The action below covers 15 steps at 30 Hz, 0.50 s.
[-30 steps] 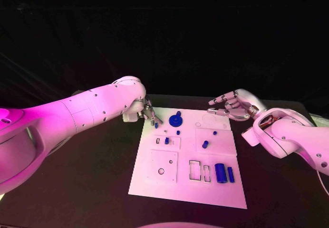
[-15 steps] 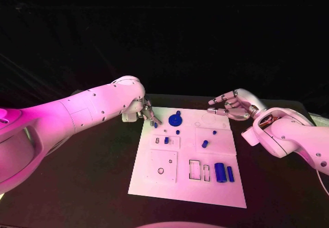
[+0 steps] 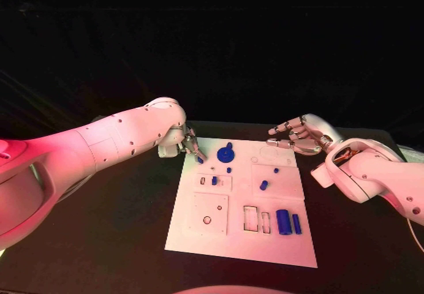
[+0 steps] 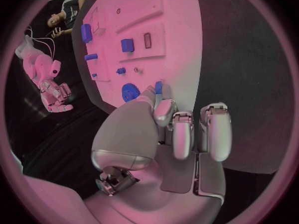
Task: Assemble the parts on the task board
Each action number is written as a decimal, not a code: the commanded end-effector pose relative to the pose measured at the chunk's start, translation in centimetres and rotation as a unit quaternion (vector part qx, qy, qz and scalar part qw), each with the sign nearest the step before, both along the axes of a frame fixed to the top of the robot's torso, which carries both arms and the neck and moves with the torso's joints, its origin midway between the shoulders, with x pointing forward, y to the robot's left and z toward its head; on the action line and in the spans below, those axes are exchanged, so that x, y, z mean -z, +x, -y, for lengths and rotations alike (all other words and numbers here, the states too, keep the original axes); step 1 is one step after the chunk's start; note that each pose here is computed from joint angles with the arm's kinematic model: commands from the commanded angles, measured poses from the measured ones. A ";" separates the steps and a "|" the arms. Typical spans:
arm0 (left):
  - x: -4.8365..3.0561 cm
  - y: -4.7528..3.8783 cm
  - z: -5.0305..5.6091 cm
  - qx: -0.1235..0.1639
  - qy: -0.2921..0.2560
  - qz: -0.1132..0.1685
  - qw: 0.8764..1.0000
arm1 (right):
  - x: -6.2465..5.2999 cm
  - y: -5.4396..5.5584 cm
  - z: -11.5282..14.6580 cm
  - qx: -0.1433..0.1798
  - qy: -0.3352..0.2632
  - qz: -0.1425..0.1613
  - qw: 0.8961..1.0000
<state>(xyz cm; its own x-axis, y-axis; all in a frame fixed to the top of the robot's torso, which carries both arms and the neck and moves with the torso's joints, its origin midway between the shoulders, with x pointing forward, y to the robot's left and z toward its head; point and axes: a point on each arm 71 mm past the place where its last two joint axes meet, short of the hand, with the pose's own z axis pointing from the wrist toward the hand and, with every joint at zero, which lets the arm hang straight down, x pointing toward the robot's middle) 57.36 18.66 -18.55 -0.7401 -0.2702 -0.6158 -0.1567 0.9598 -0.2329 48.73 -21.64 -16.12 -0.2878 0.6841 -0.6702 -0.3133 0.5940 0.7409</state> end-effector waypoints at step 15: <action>-0.55 -1.36 0.1 0.002 -0.043 0.010 0.999 | 0.2 0.0 0.0 -0.006 -0.006 -0.003 1.000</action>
